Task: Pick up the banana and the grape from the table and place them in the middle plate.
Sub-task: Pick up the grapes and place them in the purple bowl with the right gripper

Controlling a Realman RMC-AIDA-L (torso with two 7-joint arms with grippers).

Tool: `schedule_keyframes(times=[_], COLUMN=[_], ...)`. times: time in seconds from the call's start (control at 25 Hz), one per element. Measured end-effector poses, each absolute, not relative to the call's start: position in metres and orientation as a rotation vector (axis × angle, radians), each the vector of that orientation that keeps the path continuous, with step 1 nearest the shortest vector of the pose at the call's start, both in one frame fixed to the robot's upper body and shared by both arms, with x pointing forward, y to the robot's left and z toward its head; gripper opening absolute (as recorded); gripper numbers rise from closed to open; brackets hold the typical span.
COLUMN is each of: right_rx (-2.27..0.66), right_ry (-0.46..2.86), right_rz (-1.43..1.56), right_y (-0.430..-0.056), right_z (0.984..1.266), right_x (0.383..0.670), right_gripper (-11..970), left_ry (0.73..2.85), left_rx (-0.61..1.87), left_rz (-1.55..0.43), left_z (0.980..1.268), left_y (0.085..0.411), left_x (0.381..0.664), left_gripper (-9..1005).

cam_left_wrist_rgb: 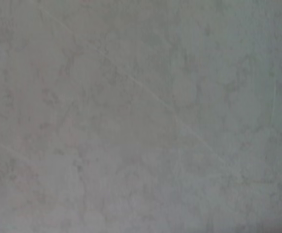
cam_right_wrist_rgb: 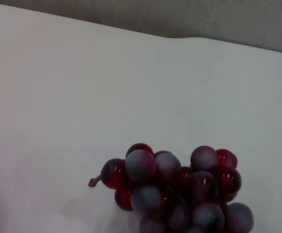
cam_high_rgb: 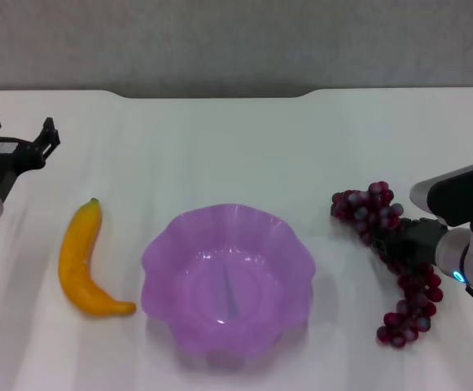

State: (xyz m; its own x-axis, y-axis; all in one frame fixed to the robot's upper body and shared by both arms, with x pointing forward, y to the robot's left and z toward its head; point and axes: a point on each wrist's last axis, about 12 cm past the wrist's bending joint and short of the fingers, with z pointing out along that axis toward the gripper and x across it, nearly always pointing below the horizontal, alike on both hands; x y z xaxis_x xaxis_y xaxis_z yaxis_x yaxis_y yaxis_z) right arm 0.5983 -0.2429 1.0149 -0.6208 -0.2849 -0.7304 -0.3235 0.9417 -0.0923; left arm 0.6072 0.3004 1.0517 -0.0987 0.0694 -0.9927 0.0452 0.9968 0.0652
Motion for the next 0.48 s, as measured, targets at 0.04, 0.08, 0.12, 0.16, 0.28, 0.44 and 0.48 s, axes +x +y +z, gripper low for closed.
schedule_keyframes(times=[0.04, 0.08, 0.12, 0.16, 0.28, 0.44, 0.48], right_rx=[-0.425, -0.424, -0.424, -0.424, -0.420, -0.413, -0.412], right_ry=[2.275, 2.275, 2.276, 2.276, 2.272, 2.262, 2.261], right_rz=[0.061, 0.061, 0.061, 0.060, 0.057, 0.051, 0.050], right_y=[-0.2429, -0.2431, -0.2432, -0.2433, -0.2437, -0.2445, -0.2447], right_z=[1.0148, 1.0146, 1.0145, 1.0144, 1.0147, 1.0155, 1.0155], right_x=[0.5982, 0.5981, 0.5980, 0.5980, 0.5984, 0.5992, 0.5992], right_gripper=[550, 541, 532, 524, 504, 495, 492], left_ry=[1.671, 1.671, 1.671, 1.671, 1.671, 1.671, 1.672], left_rx=[0.088, 0.088, 0.088, 0.088, 0.088, 0.089, 0.089], left_rz=[0.022, 0.022, 0.022, 0.022, 0.022, 0.022, 0.022], left_z=[1.0515, 1.0515, 1.0515, 1.0515, 1.0516, 1.0516, 1.0516], left_y=[0.3005, 0.3006, 0.3006, 0.3006, 0.3005, 0.3005, 0.3005], left_x=[0.6071, 0.6071, 0.6071, 0.6071, 0.6073, 0.6074, 0.6074], left_gripper=[877, 877, 877, 877, 877, 877, 877])
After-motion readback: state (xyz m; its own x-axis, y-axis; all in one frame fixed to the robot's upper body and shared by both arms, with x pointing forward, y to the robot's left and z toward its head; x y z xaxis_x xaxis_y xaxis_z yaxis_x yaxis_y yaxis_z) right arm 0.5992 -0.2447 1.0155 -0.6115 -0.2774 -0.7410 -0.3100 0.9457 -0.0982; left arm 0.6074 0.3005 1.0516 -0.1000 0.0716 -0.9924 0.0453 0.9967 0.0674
